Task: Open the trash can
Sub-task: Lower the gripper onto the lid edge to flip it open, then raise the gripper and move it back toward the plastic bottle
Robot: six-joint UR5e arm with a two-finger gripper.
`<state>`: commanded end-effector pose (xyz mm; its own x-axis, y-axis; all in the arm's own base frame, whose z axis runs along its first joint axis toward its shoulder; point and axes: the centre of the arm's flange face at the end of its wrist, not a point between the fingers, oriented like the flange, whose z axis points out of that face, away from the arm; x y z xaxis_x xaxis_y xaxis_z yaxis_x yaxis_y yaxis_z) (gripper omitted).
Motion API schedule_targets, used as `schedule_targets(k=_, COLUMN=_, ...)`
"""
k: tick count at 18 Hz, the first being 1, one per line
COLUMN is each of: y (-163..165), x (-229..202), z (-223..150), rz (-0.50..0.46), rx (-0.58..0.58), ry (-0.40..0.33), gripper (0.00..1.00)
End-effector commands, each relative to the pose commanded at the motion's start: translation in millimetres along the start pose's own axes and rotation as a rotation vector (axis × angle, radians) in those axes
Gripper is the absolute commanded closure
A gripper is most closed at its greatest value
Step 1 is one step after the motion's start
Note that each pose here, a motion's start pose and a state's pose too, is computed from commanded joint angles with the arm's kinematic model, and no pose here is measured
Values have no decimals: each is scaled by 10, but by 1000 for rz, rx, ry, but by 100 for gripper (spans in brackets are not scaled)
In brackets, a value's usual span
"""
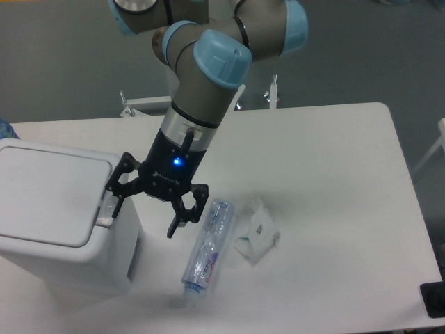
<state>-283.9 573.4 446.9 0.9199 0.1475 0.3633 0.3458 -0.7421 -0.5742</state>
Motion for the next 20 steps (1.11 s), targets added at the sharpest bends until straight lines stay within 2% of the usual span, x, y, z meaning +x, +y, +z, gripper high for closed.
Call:
schedule_targets(k=8, y=-118, x=23, z=-102, rz=-43, rx=26, ry=0, gripper=0)
schedule_targets(k=11, y=-146, x=-270, z=-294, rz=-60, rx=53, ry=-41, gripper=0)
schedule_targets(k=15, y=-32, x=-993, z=-524, rz=-33, rx=63, ry=-120, gripper=0)
schedule_targets(k=20, y=300, x=-1745, z=-676, rz=135, rx=-77, ry=-328, gripper=0)
